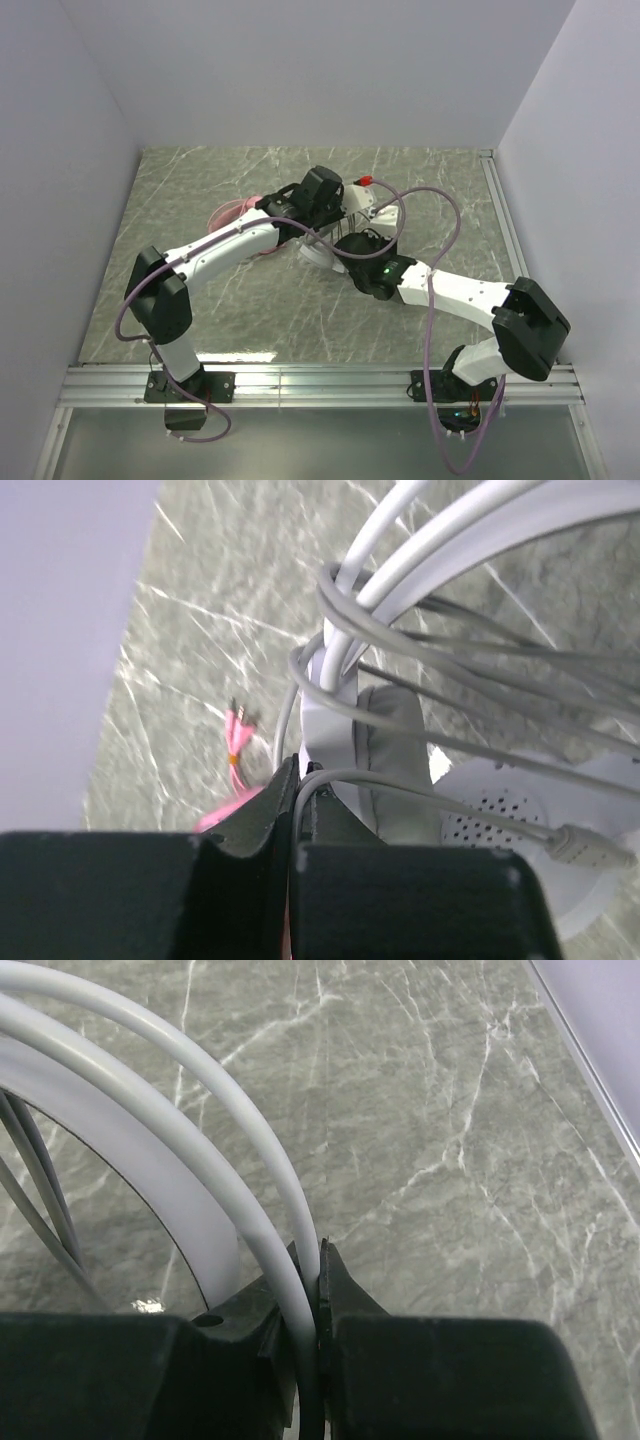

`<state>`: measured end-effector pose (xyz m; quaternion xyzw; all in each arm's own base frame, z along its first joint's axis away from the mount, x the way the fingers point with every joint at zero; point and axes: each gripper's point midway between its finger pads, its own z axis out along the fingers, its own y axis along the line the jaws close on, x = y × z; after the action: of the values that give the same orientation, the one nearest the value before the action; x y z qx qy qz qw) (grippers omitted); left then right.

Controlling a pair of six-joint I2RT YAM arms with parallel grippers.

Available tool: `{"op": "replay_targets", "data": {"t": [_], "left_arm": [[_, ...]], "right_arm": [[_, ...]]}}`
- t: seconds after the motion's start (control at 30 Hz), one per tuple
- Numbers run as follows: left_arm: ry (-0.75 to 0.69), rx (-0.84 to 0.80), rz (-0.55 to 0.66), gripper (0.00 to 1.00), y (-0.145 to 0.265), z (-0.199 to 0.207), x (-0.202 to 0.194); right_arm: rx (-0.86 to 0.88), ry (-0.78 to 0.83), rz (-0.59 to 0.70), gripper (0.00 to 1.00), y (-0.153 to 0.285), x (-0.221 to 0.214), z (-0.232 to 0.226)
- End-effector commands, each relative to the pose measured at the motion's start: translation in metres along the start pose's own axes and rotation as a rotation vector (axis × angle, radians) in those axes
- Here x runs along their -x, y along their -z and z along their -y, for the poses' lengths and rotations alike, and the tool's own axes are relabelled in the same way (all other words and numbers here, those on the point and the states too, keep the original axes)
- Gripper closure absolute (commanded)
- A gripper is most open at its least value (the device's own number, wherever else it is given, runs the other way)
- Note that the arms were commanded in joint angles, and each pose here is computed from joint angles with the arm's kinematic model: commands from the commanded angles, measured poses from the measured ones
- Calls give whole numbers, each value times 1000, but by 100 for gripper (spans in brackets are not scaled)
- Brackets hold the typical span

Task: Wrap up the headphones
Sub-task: Wrap the headphone cable with the left arm

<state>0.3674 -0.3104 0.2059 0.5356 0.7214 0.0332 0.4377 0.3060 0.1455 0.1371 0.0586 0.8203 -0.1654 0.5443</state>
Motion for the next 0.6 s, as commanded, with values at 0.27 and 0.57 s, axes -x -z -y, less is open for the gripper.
{"op": "replay_targets", "data": {"t": [0.27, 0.57], "left_arm": [[-136, -180, 206, 100, 22, 3, 75], [260, -361, 238, 100, 49, 29, 99]], "right_arm": [[134, 368, -136, 100, 15, -30, -1], [127, 342, -136, 100, 10, -31, -5]]}}
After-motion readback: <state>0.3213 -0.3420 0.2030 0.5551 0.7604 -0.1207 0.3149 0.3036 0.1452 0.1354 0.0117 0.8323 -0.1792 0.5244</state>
